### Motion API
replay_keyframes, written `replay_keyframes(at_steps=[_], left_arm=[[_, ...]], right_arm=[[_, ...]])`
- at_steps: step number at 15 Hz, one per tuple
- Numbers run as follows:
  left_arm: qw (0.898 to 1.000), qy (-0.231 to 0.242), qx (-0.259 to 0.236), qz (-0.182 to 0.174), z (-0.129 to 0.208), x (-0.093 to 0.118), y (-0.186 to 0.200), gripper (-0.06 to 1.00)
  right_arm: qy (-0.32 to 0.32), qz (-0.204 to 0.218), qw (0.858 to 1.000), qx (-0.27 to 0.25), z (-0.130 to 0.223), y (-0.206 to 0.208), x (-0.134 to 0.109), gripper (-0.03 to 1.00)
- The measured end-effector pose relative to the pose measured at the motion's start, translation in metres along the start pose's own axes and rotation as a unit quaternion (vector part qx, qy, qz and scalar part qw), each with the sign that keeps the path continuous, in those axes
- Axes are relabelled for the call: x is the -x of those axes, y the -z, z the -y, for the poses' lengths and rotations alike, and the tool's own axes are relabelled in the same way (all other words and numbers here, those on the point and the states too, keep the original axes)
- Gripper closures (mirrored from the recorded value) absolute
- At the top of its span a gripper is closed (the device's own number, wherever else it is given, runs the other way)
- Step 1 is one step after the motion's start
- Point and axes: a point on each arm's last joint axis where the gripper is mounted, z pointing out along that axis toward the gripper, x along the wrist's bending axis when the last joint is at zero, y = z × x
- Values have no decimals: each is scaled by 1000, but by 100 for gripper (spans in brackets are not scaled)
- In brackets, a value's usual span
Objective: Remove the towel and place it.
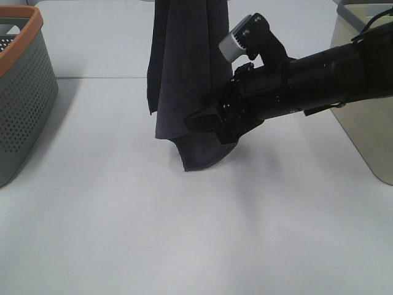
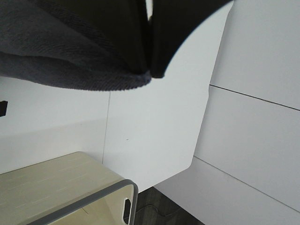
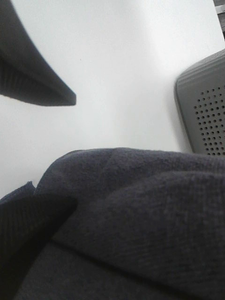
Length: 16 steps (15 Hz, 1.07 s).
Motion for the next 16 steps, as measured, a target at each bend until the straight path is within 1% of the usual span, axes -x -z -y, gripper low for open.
replay_keyframes(at_steps=[2,3,5,7,9,12,13,14,16], left_arm=[[1000,0,-3,5,0,1,0,94],[1000,0,-4,8,1,2,0,94],[1000,-8,-12,6,2,1,0,94],[999,-24,-24,2,4,0,0,94],[999,-25,-28,7,5,1,0,94],[999,-34,-28,13,5,2,0,94],[999,-36,-25,15,5,2,0,94],[999,-37,-24,15,4,3,0,94],[999,-38,-23,16,4,3,0,94]], right_arm=[[12,-2,1000,-12,-4,9,-4,39],[22,0,999,-28,-4,15,-6,39],[29,14,998,-46,-3,17,-4,39],[32,46,997,-49,-3,19,1,39],[23,56,998,-25,-8,19,3,39],[12,64,997,34,-16,16,6,39],[6,59,997,54,-19,15,6,40],[4,45,996,72,-21,15,3,40],[9,24,996,84,-22,12,1,40]])
